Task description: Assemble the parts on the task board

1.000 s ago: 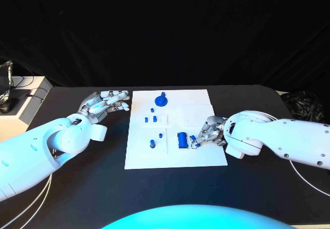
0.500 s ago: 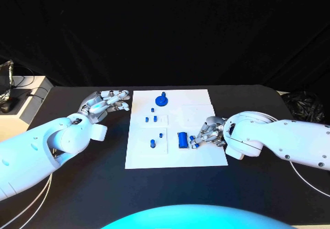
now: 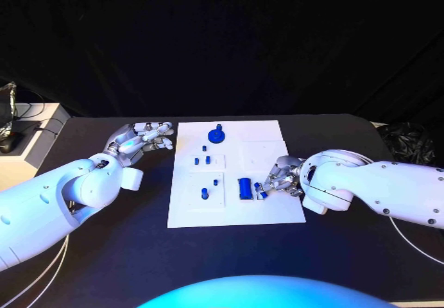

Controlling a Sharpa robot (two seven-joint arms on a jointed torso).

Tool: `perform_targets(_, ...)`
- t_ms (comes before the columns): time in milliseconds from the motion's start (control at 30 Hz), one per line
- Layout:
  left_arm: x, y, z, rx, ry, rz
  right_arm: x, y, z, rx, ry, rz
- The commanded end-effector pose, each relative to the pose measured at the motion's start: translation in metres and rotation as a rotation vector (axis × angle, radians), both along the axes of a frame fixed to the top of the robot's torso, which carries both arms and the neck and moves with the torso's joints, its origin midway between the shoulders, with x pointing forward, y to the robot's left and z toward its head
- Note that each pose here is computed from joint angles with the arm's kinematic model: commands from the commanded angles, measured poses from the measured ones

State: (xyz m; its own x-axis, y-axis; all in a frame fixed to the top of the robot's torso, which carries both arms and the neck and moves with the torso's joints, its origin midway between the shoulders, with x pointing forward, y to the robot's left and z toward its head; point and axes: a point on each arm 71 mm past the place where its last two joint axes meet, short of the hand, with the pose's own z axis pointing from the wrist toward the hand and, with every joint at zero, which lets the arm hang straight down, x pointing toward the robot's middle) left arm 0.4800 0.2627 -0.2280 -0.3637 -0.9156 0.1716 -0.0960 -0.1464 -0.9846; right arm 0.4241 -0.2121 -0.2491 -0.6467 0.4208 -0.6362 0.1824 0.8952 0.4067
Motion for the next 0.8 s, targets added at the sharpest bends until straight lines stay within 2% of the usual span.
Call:
perform_targets(33, -0.0007, -0.0023, 0.0008, -0.011, -0.005, -0.017, 0.0003, 0.0002, 0.0008, -0.010, -0.021, 0.009)
perform_targets(800, -0.0008, -0.0018, 0.0005, -0.010, -0.002, -0.018, -0.0040, 0.0051, 0.0013, 0.002, -0.010, 0.037)
